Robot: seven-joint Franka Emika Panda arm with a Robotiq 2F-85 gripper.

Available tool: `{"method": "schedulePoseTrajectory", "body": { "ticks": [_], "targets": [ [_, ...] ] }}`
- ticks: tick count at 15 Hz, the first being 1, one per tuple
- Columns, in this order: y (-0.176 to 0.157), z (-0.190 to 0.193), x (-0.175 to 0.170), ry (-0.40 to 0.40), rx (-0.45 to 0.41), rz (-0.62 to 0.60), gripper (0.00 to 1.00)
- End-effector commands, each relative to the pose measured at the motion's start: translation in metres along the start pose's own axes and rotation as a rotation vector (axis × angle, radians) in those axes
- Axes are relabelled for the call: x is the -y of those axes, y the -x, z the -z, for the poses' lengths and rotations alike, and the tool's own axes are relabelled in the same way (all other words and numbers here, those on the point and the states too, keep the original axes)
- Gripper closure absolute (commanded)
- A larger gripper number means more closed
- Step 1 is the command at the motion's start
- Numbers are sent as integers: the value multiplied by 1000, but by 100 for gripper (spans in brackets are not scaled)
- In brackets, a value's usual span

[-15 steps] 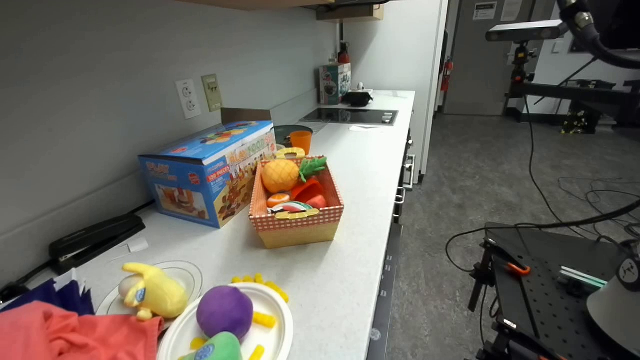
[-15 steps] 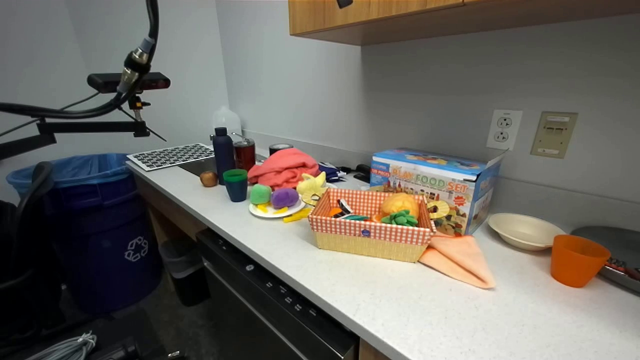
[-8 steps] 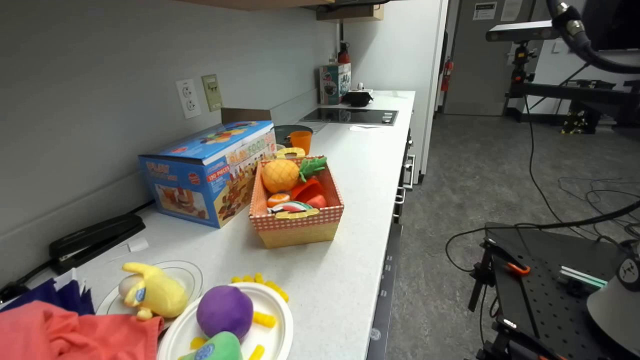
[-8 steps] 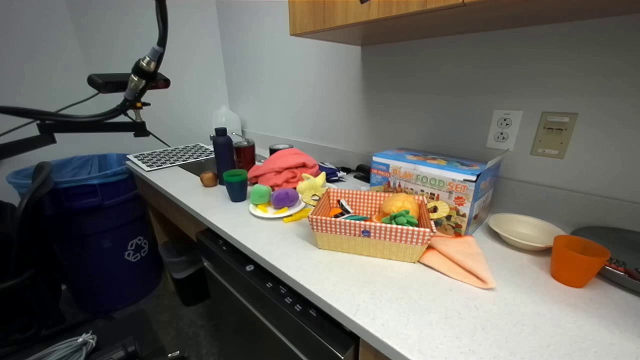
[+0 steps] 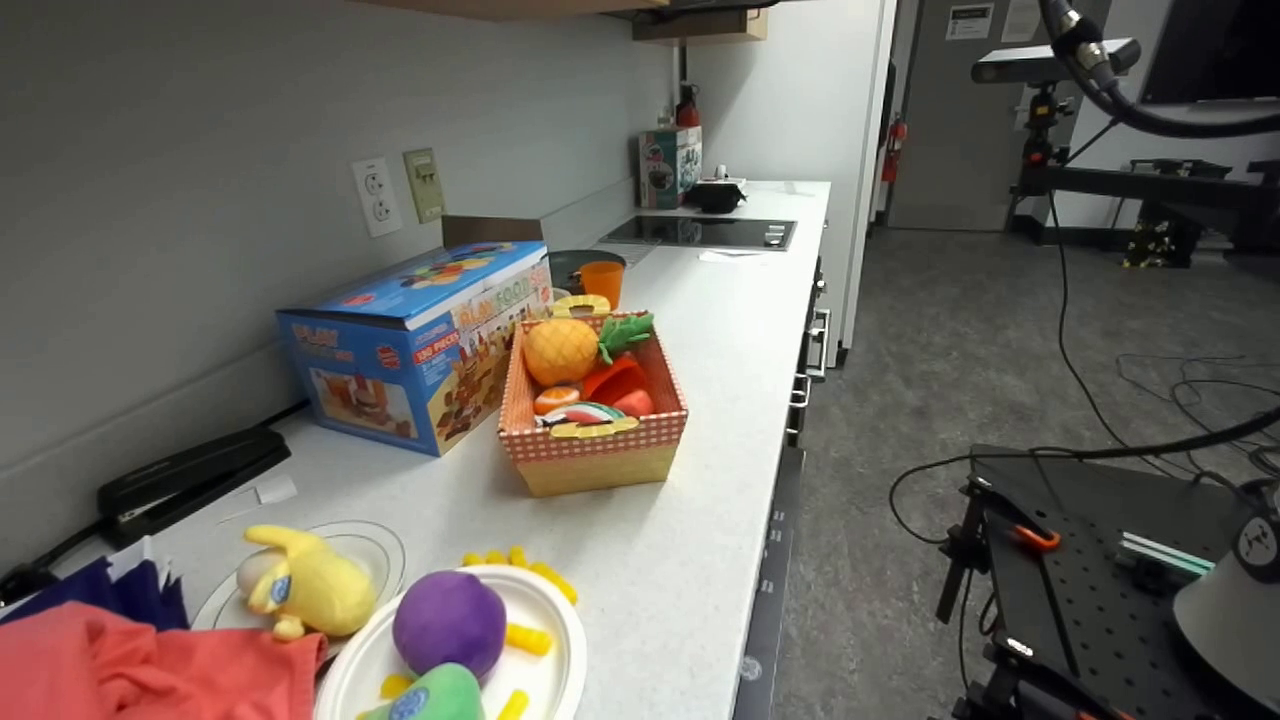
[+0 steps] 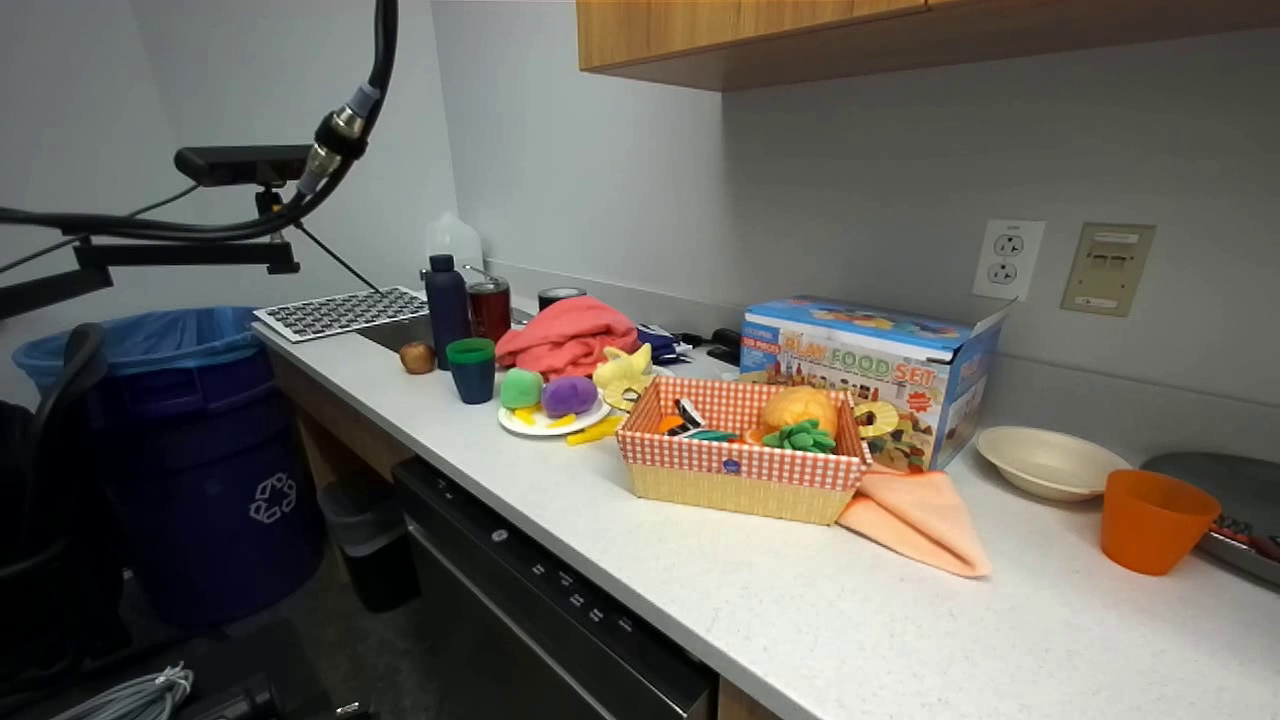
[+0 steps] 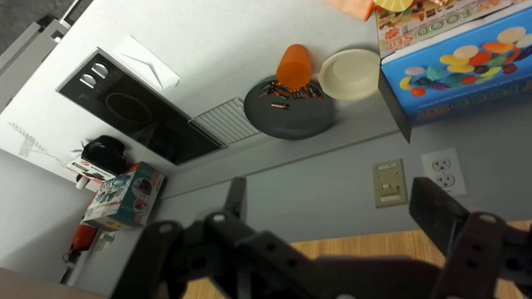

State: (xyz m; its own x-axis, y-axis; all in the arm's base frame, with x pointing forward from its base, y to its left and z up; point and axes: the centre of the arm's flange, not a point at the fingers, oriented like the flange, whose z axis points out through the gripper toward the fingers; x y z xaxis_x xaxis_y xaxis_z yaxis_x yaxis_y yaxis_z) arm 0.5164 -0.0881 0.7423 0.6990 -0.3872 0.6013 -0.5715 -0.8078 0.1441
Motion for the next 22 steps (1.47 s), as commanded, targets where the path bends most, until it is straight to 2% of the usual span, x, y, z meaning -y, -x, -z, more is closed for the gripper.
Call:
{"method": "schedulePoseTrajectory", "body": {
  "ticks": [1, 6, 14, 17, 22],
  "targets": [
    [-36, 3, 13, -2, -75, -36, 0],
    [-61, -5, 15, -5, -156, -77, 0],
    [-68, -13, 25, -54, -227, -140, 0],
    [-71, -12, 25, -41, -257, -128, 0],
    [-73, -10, 24, 27, -300, -115, 0]
  ]
}}
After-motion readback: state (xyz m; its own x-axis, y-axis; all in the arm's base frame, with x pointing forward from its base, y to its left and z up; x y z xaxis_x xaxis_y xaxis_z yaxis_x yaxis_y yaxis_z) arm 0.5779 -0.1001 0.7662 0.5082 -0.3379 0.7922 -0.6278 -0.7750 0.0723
